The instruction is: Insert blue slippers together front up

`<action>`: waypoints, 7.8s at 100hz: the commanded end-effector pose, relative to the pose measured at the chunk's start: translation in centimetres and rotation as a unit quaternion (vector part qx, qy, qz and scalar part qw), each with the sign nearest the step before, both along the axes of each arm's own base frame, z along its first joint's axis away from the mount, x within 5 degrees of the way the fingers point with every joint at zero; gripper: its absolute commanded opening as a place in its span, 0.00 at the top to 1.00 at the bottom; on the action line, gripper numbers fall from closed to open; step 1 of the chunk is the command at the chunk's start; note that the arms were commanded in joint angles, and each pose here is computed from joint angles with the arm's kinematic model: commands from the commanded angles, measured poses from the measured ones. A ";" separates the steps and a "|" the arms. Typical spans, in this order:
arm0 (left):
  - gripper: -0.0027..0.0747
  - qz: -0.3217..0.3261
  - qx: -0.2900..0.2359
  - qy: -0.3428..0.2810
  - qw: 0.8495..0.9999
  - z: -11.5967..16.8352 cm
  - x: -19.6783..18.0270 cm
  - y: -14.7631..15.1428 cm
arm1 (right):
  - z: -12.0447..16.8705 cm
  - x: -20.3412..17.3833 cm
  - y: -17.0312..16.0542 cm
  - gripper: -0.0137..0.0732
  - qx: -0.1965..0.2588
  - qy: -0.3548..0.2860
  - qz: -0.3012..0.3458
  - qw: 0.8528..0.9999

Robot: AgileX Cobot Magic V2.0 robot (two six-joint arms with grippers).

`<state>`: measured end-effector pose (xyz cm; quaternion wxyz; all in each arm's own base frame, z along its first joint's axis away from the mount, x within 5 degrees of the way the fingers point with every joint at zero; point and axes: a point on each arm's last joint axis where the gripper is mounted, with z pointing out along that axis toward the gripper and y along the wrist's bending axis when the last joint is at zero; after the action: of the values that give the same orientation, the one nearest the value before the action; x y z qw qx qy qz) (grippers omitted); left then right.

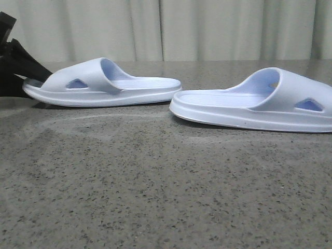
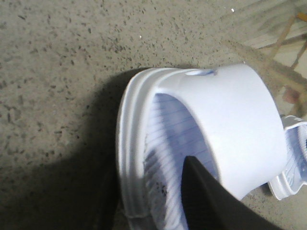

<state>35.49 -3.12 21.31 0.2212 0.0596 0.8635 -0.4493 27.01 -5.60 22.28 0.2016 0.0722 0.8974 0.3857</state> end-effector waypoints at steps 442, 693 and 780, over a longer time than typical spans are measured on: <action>0.46 -0.046 0.002 -0.071 0.996 11.3 1.0 -0.3 | 11.4 8.2 1.2 0.58 0.075 -0.190 0.060 0.977; 0.95 0.246 0.191 -0.516 0.798 10.1 -29.5 0.8 | 5.9 -20.5 7.9 0.95 -0.217 -0.483 -0.138 0.837; 0.95 0.264 0.203 -0.535 0.776 10.5 -29.5 1.2 | 5.9 -20.5 7.9 0.95 -0.213 -0.482 -0.139 0.838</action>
<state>5.96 -2.38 30.33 0.7081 0.1217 0.6883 -0.1002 6.43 2.62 26.83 0.6412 -0.0611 0.7513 0.1441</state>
